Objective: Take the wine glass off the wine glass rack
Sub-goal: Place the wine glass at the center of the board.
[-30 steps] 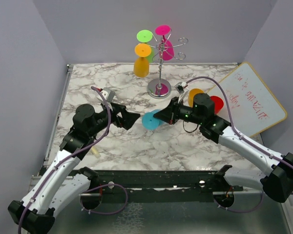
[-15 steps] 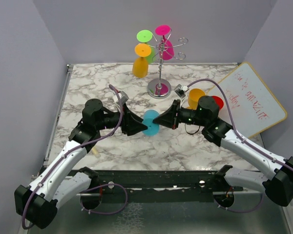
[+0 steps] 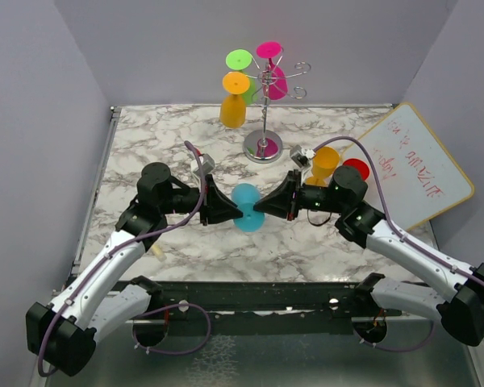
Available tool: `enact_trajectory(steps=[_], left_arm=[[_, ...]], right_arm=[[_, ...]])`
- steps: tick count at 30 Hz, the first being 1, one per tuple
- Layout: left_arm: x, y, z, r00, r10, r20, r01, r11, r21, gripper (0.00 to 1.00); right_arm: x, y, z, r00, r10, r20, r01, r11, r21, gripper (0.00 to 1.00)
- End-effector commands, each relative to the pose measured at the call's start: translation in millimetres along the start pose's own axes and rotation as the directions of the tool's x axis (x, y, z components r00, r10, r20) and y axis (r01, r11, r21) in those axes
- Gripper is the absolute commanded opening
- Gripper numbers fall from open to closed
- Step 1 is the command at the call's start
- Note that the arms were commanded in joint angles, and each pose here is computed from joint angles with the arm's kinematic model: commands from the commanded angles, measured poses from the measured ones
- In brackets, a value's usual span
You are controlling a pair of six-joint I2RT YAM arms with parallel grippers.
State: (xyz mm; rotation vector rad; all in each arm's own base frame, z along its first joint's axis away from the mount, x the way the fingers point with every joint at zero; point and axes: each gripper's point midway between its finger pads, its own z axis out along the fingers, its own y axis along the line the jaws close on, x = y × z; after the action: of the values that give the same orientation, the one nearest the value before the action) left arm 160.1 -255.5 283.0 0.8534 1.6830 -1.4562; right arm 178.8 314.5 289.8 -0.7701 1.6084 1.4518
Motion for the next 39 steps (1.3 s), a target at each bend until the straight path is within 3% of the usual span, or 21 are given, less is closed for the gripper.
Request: enact_trajectory(steps=[1, 9, 12, 17, 19, 25, 26, 28, 31, 36, 39], left_arm=[[0, -4, 2, 1.0, 0.002, 0.004, -0.002, 0.999, 0.043, 0.14], [1, -1, 4, 1.0, -0.01, 0.001, 0.01, 0.999, 0.047, 0.13], [7, 5, 5, 1.0, -0.022, -0.007, 0.022, 0.999, 0.033, 0.26], [19, 16, 7, 0.999, -0.046, -0.022, 0.046, 0.999, 0.007, 0.12], [15, 12, 7, 0.999, -0.03, -0.019, 0.03, 0.999, 0.021, 0.0], [18, 12, 7, 0.999, -0.019, -0.029, 0.02, 0.999, 0.034, 0.0], [23, 13, 7, 0.999, -0.029, -0.039, 0.03, 0.999, 0.036, 0.0], [31, 13, 7, 0.998, -0.038, -0.054, 0.041, 0.998, 0.044, 0.0], [41, 0, 4, 0.996, 0.009, -0.085, 0.0, 0.994, 0.113, 0.0], [60, 10, 3, 0.987, 0.147, -0.071, -0.144, 0.989, 0.047, 0.0], [77, -10, -2, 0.944, 0.324, -0.061, -0.307, 0.931, 0.196, 0.0]], right_arm=[[-8, 15, -4, 0.998, -0.039, 0.047, 0.043, 0.997, -0.069, 0.01], [-8, 16, -2, 0.998, -0.04, 0.05, 0.044, 0.996, -0.08, 0.01], [-9, 15, -2, 0.998, -0.044, 0.053, 0.048, 0.996, -0.075, 0.01], [-10, 9, -1, 0.997, -0.071, 0.034, 0.073, 0.996, -0.042, 0.01], [-10, 10, 0, 0.997, -0.074, 0.023, 0.075, 0.996, -0.051, 0.01], [-10, -4, 6, 1.0, -0.027, 0.013, 0.027, 1.0, 0.004, 0.02], [-8, -10, 8, 1.0, -0.015, 0.004, 0.015, 1.0, 0.027, 0.06], [-6, -14, 10, 1.0, -0.006, -0.017, 0.007, 0.999, 0.046, 0.29], [-6, -23, 11, 0.999, 0.018, -0.046, -0.013, 0.995, 0.1, 0.42], [-17, -57, -4, 0.999, 0.016, -0.034, -0.003, 0.936, 0.352, 0.67], [-17, -90, -21, 0.997, 0.057, -0.048, -0.023, 0.851, 0.525, 0.76]])
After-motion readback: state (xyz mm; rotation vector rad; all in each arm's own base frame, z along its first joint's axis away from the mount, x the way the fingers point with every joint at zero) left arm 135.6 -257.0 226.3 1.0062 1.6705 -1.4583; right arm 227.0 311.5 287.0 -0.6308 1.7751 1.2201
